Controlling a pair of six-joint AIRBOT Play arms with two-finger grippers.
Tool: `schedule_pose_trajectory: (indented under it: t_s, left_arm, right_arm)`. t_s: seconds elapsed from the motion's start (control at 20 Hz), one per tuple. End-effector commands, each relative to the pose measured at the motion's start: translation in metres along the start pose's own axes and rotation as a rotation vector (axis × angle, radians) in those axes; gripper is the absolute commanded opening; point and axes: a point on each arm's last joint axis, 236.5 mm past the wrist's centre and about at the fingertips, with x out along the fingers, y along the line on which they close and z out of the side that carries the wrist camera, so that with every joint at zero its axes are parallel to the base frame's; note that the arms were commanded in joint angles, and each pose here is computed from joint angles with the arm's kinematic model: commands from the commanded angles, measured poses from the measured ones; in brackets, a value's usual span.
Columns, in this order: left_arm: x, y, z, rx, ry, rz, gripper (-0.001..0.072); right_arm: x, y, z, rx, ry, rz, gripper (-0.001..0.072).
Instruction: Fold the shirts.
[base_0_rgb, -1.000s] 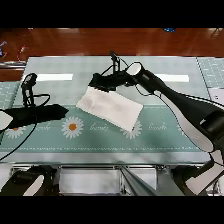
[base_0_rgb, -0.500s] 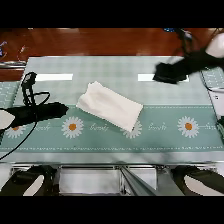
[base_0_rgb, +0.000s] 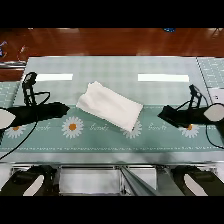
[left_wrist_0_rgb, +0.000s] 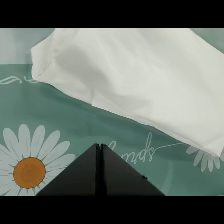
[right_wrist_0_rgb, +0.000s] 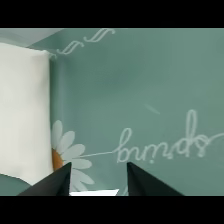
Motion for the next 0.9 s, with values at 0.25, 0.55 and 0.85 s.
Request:
schedule_pose_trajectory:
  t_s: [0.25, 0.55, 0.85]
  left_arm:
    - [0.001, 0.000, -0.001, -0.003, 0.005, -0.002, 0.0020]
    - [0.002, 0.000, -0.001, -0.003, 0.007, -0.001, 0.0020]
    - [0.004, 0.002, -0.002, -0.007, 0.014, 0.002, 0.0020]
  right_arm:
    - [0.089, 0.042, -0.037, 0.117, 0.228, 0.219, 0.0407]
    - [0.118, 0.091, -0.027, 0.017, 0.276, 0.246, 0.0407]
    - [0.115, 0.164, -0.018, -0.152, 0.336, 0.347, 0.0344]
